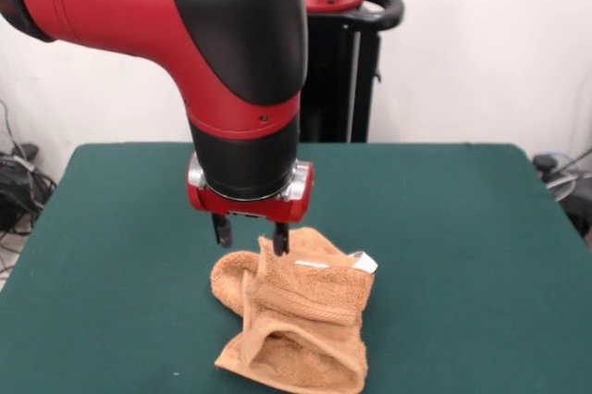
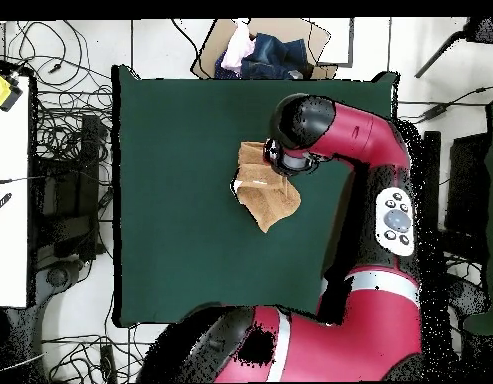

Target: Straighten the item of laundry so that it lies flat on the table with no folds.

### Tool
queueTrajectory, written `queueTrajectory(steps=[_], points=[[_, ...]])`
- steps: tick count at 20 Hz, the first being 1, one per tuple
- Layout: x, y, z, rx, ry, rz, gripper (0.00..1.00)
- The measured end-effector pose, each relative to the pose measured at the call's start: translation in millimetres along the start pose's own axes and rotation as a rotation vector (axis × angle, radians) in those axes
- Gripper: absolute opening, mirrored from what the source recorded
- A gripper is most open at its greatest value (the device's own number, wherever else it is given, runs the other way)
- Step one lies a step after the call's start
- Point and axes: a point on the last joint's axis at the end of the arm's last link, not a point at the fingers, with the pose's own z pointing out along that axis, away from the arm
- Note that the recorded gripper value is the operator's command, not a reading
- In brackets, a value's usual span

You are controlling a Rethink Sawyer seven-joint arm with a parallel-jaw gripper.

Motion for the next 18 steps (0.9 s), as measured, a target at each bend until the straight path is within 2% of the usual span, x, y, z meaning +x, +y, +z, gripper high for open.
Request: queueTrajectory(steps=[4, 11, 18], points=[[-2.2, 9.2, 0.6, 0.007, -0.02, -0.014, 1.0], [-12.1, 26.8, 4.3, 0.026, -0.098, -0.041, 1.0], [-16.1, 31.9, 17.5, 0.028, -0.1, -0.049, 1.0]])
